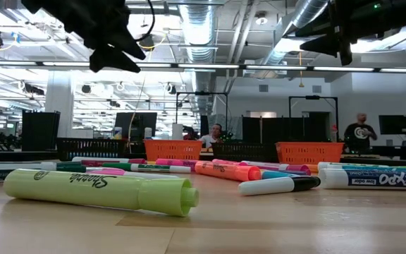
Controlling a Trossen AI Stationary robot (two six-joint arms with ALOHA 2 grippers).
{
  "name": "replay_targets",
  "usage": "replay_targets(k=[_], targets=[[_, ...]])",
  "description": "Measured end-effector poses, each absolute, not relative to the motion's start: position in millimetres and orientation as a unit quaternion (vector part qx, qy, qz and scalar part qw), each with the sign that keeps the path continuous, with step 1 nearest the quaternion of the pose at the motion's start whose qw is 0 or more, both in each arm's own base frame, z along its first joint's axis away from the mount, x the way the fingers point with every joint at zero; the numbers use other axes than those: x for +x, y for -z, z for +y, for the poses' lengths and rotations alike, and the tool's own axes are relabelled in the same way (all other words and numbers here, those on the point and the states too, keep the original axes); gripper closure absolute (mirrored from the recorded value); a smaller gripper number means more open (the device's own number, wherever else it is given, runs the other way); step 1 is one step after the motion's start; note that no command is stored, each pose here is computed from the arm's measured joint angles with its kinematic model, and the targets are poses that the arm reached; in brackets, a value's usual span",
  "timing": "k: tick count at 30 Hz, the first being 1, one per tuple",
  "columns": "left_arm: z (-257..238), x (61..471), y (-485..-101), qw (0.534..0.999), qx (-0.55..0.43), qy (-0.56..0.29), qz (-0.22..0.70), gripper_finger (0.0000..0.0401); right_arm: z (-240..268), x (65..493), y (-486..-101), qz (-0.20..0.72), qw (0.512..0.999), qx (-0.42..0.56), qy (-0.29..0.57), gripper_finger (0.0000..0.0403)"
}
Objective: Pick & Place Markers
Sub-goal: Put the large pink highlighter pen into the left black bin
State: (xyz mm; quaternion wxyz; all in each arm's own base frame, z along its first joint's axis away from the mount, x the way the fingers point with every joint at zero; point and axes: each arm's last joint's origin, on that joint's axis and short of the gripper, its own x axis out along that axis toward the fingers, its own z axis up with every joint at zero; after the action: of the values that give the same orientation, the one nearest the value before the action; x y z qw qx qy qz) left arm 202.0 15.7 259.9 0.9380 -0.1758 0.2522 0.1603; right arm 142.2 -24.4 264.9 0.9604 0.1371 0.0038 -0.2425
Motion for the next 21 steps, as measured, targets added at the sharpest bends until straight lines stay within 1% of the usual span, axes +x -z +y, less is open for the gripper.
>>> replay_targets(k=[7, 11, 15, 21], targets=[[-20, 216, -242, 0.928, -0.186, -0.125, 0.299, 0.0201, -24, 142, -265, 0.004, 0.961, 0.139, 0.241, 0.0219], [-36, 221, -233, 0.922, -0.190, -0.105, 0.322, 0.0201, -22, 144, -265, 0.011, 0.971, 0.143, 0.190, 0.0219], [-45, 222, -228, 0.920, -0.185, -0.092, 0.333, 0.0201, -21, 146, -264, 0.012, 0.971, 0.159, 0.179, 0.0219], [-48, 222, -229, 0.912, -0.231, -0.101, 0.322, 0.0201, -17, 153, -266, 0.001, 0.977, 0.148, 0.155, 0.0219]])
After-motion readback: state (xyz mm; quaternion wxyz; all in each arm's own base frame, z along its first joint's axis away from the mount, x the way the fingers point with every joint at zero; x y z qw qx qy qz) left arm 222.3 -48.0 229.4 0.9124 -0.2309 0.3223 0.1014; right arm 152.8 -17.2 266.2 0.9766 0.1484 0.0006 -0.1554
